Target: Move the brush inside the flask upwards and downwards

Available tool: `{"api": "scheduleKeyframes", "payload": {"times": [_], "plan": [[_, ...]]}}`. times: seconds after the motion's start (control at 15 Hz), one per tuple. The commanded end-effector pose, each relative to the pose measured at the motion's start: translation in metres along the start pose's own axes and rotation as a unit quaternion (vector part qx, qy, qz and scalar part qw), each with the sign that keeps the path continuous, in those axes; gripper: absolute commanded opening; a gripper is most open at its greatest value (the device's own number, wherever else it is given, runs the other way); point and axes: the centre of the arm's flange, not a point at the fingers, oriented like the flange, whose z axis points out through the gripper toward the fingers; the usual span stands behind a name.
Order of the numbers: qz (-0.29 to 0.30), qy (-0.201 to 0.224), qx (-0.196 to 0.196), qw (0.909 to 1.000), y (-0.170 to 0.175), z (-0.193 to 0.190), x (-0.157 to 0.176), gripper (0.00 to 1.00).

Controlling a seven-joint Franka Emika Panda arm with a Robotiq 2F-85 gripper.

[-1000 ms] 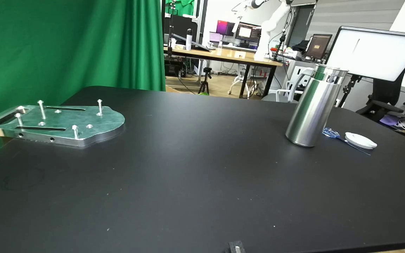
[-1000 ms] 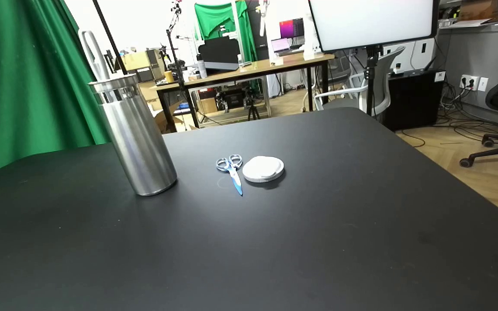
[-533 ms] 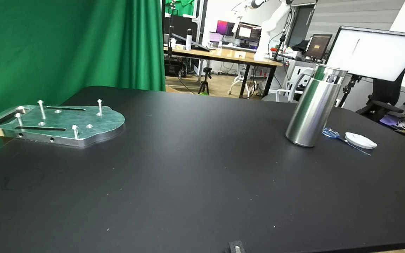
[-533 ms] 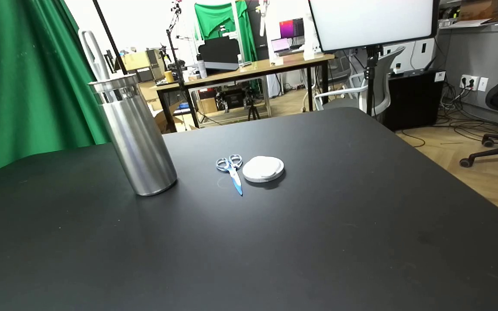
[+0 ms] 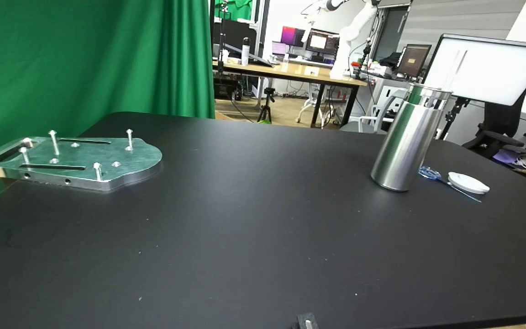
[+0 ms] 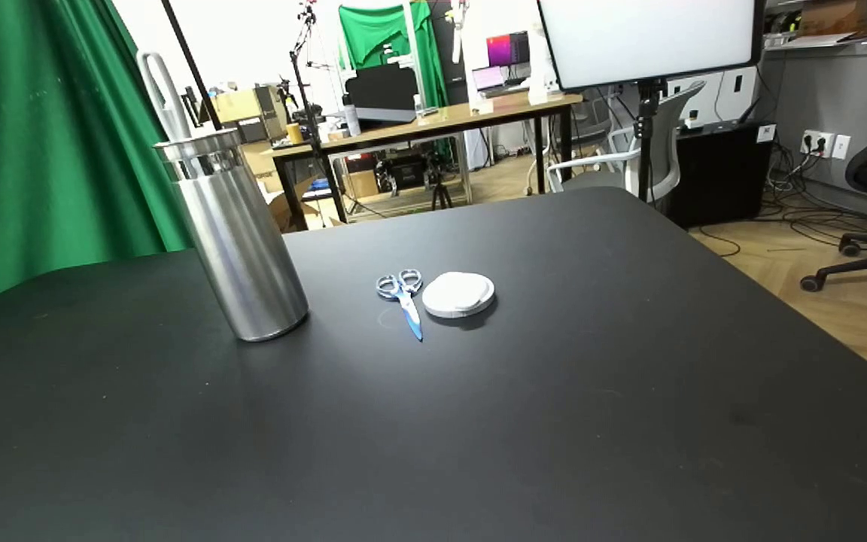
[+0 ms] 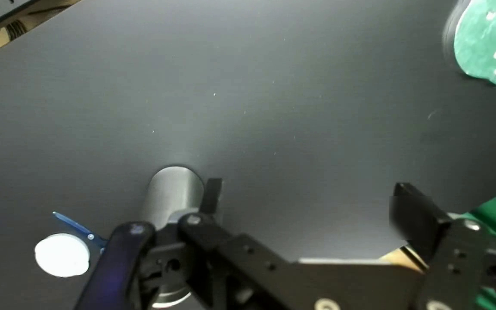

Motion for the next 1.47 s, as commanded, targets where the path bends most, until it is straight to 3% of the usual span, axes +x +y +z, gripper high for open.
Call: {"api": "scheduleKeyframes", "payload": {"times": [0.0,0.4,0.67,1.0,1.13,1.4], "plan": [[0.093,0.033,-0.002,0.9951,0.010,-0.022,0.046,1.00],[0.220,0.105,-0.009,0.9697,0.067,-0.019,0.108,1.00],[0.309,0.129,-0.018,0.9421,0.100,0.004,0.128,1.00],[0.416,0.107,-0.025,0.9027,0.124,0.033,0.124,1.00],[0.425,0.113,-0.016,0.8981,0.130,0.041,0.123,1.00],[0.408,0.127,0.010,0.9039,0.136,0.053,0.129,1.00]]}}
